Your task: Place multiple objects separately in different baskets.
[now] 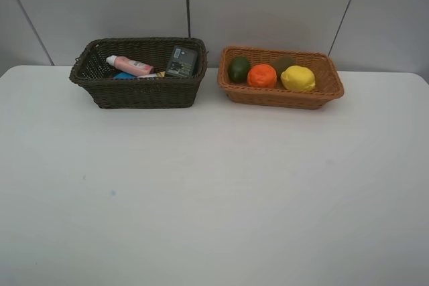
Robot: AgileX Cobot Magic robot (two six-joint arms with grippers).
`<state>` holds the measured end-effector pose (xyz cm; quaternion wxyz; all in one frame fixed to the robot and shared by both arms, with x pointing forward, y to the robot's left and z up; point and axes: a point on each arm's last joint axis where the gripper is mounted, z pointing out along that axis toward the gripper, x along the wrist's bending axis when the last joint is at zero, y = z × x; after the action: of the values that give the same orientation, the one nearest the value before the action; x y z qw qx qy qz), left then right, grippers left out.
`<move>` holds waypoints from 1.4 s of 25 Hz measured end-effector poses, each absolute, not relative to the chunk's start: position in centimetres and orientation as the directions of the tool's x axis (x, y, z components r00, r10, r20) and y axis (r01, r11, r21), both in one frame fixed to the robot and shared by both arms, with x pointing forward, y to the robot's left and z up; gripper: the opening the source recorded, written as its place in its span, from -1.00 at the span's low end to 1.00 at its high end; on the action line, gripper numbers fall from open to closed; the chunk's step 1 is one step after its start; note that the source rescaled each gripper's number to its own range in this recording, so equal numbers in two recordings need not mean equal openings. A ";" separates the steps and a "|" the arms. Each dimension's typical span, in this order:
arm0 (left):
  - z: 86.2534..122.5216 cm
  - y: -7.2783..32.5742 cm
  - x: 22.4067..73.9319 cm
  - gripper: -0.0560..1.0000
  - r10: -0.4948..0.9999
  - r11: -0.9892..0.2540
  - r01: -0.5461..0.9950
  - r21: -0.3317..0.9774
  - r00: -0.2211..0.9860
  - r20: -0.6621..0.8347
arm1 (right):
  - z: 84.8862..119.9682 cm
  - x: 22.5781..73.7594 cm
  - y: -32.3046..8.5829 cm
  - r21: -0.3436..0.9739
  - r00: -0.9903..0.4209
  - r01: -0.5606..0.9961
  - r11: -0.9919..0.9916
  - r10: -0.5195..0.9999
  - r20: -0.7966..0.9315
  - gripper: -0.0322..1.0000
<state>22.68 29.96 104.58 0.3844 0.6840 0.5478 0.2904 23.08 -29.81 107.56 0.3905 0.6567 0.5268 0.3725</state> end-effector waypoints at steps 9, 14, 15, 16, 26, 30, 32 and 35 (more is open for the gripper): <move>104.6 30.0 22.7 1.00 0.973 -0.104 0.526 0.844 0.231 -0.024 | 105.8 23.0 -29.7 0.895 0.149 0.433 -0.106 0.988 0.045 1.00; 104.6 30.0 22.7 1.00 0.973 -0.104 0.526 0.844 0.231 -0.024 | 105.8 23.0 -29.8 0.895 0.147 0.433 -0.105 0.988 0.045 1.00; 104.6 30.0 22.7 1.00 0.973 -0.104 0.526 0.844 0.231 -0.024 | 105.8 23.0 -29.8 0.895 0.142 0.434 -0.103 0.989 0.045 1.00; 104.6 30.0 22.7 1.00 0.973 -0.104 0.526 0.844 0.231 -0.024 | 105.8 23.0 -29.8 0.895 0.133 0.435 -0.099 0.990 0.045 1.00; 104.6 30.0 22.7 1.00 0.973 -0.104 0.526 0.844 0.231 -0.024 | 105.8 23.0 -29.8 0.895 0.095 0.438 -0.086 0.994 0.050 1.00; 104.6 30.0 22.7 1.00 0.973 -0.104 0.526 0.844 0.231 -0.024 | 105.8 23.0 -29.7 0.895 0.089 0.436 -0.090 0.994 0.057 1.00; 104.6 30.0 22.7 1.00 0.973 -0.104 0.526 0.844 0.231 -0.024 | 105.8 23.0 -29.7 0.896 0.089 0.435 -0.090 0.994 0.057 1.00; 104.6 30.0 22.7 1.00 0.973 -0.104 0.526 0.844 0.231 -0.024 | 105.8 23.0 -29.7 0.896 0.089 0.435 -0.091 0.994 0.058 1.00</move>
<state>22.68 29.96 104.58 0.3844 0.6840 0.5478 0.2904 23.04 -29.67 105.79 0.3731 0.6365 0.5616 0.3746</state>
